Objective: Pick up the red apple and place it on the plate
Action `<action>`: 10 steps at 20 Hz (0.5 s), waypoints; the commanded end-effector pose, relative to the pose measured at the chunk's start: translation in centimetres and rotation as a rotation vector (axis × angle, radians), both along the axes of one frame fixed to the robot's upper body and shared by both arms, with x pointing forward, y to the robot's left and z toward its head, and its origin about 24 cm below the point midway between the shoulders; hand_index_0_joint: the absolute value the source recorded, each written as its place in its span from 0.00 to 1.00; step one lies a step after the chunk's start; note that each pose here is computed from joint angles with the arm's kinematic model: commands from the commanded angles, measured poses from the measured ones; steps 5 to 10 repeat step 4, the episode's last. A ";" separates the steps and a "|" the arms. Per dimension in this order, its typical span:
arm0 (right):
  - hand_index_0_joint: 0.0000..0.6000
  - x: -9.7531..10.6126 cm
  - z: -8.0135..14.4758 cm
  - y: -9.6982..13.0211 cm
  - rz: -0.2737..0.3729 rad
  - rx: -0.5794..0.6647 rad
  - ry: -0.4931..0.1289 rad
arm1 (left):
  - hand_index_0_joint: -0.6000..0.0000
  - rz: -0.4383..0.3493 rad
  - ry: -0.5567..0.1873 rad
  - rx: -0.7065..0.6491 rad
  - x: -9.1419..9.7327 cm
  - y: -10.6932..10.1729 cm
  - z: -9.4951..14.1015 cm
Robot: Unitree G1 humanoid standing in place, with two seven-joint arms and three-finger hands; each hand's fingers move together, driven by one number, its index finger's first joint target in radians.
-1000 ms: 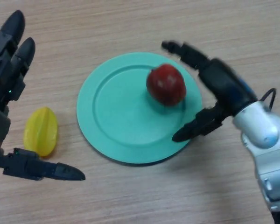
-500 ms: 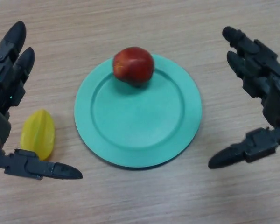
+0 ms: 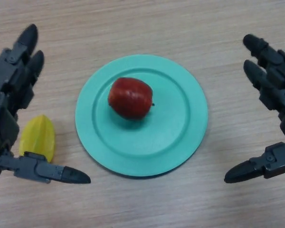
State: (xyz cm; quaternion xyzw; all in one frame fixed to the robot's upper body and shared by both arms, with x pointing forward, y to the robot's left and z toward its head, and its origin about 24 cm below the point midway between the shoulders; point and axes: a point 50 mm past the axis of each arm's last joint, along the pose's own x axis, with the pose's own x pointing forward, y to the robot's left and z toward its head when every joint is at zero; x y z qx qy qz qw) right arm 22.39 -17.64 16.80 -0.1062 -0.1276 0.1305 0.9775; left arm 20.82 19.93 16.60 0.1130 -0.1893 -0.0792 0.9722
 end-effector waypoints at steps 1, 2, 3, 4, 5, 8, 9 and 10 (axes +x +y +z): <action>0.00 -1.4 3.3 -0.5 0.009 0.028 -0.218 | 1.00 0.025 -0.210 0.050 -1.5 0.2 2.8; 0.00 -1.4 3.3 -0.5 0.008 0.031 -0.217 | 1.00 0.021 -0.207 0.050 -1.5 0.1 2.8; 0.00 -1.6 3.4 -0.4 0.008 0.037 -0.216 | 1.00 0.016 -0.201 0.050 -1.5 0.0 2.8; 0.00 -1.7 3.5 -0.3 0.008 0.039 -0.218 | 1.00 0.012 -0.199 0.051 -1.6 -0.1 2.9; 0.00 -1.7 3.5 -0.3 0.008 0.039 -0.218 | 1.00 0.012 -0.199 0.051 -1.6 -0.1 2.9; 0.00 -1.7 3.5 -0.3 0.008 0.039 -0.218 | 1.00 0.012 -0.199 0.051 -1.6 -0.1 2.9; 0.00 -1.7 3.5 -0.3 0.008 0.039 -0.218 | 1.00 0.012 -0.199 0.051 -1.6 -0.1 2.9; 0.00 -1.7 3.5 -0.3 0.008 0.039 -0.218 | 1.00 0.012 -0.199 0.051 -1.6 -0.1 2.9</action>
